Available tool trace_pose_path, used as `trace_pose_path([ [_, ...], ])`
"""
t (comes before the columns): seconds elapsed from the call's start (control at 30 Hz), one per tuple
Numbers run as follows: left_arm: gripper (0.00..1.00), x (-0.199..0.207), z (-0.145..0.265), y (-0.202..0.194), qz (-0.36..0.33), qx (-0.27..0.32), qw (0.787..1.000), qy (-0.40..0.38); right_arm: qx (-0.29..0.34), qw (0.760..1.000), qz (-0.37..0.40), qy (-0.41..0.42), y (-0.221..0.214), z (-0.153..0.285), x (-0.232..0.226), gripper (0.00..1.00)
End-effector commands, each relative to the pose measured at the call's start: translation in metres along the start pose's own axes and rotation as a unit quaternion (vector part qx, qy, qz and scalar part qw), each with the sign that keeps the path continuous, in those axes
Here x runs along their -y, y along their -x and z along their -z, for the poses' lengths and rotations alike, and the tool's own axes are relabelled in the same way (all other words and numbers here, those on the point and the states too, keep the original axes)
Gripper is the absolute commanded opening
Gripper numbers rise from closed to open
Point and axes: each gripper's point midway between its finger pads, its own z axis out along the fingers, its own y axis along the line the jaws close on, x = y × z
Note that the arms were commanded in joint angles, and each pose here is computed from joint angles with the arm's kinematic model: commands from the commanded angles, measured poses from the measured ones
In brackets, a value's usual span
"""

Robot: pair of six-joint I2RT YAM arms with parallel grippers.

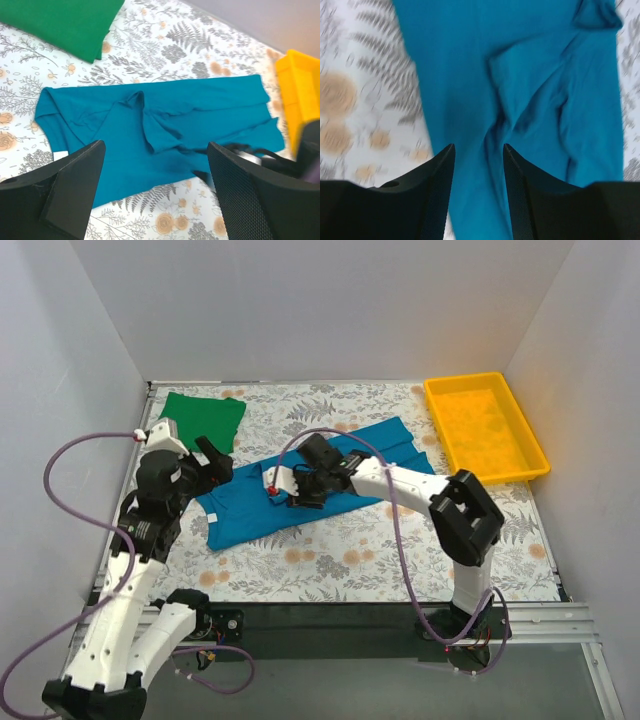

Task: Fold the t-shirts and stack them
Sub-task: Fold the tshirt

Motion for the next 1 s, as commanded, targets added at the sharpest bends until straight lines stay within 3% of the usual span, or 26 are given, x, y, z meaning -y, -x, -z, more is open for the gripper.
trace_pose_path([
  [0.0,0.82,-0.002,0.015,-0.015,0.02,-0.005,1.0,-0.018,-0.025,0.994,-0.014,-0.107,0.031,-0.026,0.043,0.5],
  [0.07,0.82,-0.005,0.019,-0.019,0.017,-0.002,1.0,-0.021,-0.018,0.992,0.0,-0.122,0.054,-0.035,0.051,0.51],
  [0.17,0.82,-0.006,0.026,-0.02,0.01,0.009,0.999,-0.031,-0.031,0.991,-0.001,-0.133,0.055,-0.053,0.058,0.51],
  [0.7,0.82,-0.009,0.028,-0.031,0.014,0.014,0.999,-0.043,-0.061,0.99,-0.021,-0.124,0.033,-0.084,0.053,0.45],
  [0.97,0.82,-0.008,0.029,-0.031,0.017,0.016,0.999,-0.044,-0.057,0.988,-0.022,-0.14,0.04,-0.08,0.063,0.15],
])
